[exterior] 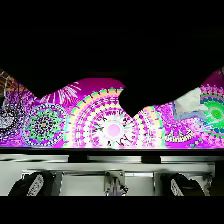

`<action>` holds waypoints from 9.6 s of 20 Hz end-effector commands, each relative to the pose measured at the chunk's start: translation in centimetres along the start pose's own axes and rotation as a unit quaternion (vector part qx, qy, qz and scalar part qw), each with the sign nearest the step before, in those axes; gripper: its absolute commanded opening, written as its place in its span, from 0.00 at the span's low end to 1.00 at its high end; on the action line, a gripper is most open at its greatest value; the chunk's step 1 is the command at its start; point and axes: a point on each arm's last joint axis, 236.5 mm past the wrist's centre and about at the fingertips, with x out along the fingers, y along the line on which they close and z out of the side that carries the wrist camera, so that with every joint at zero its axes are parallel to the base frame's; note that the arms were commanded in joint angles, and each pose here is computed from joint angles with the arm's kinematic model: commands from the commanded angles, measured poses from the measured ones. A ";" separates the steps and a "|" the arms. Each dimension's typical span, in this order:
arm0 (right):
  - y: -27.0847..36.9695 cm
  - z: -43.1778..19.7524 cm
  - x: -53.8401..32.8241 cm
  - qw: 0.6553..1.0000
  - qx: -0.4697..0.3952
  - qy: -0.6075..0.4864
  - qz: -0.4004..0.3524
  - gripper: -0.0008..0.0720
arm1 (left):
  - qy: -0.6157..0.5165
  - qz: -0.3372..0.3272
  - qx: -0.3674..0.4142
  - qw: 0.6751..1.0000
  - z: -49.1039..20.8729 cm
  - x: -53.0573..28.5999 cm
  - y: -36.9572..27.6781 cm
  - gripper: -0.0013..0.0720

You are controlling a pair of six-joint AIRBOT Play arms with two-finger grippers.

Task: Fold the shirts.

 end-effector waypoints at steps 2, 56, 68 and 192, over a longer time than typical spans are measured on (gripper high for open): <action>2.1 5.1 -5.1 0.998 -0.029 -0.059 0.001 0.10 | -0.053 0.034 0.016 0.998 4.1 -4.7 -1.9 0.06; -4.3 -67.0 0.6 0.553 0.244 0.791 -0.090 0.10 | 0.706 0.037 -0.328 0.627 -68.1 3.9 13.8 0.06; -5.2 -65.8 -1.2 0.524 0.249 0.811 -0.078 0.10 | 0.715 -0.013 -0.325 0.619 -65.6 3.9 13.3 0.06; -10.1 -67.5 0.1 0.640 0.329 0.690 -0.076 0.93 | 0.635 -0.067 -0.365 0.677 -58.8 8.7 13.5 0.99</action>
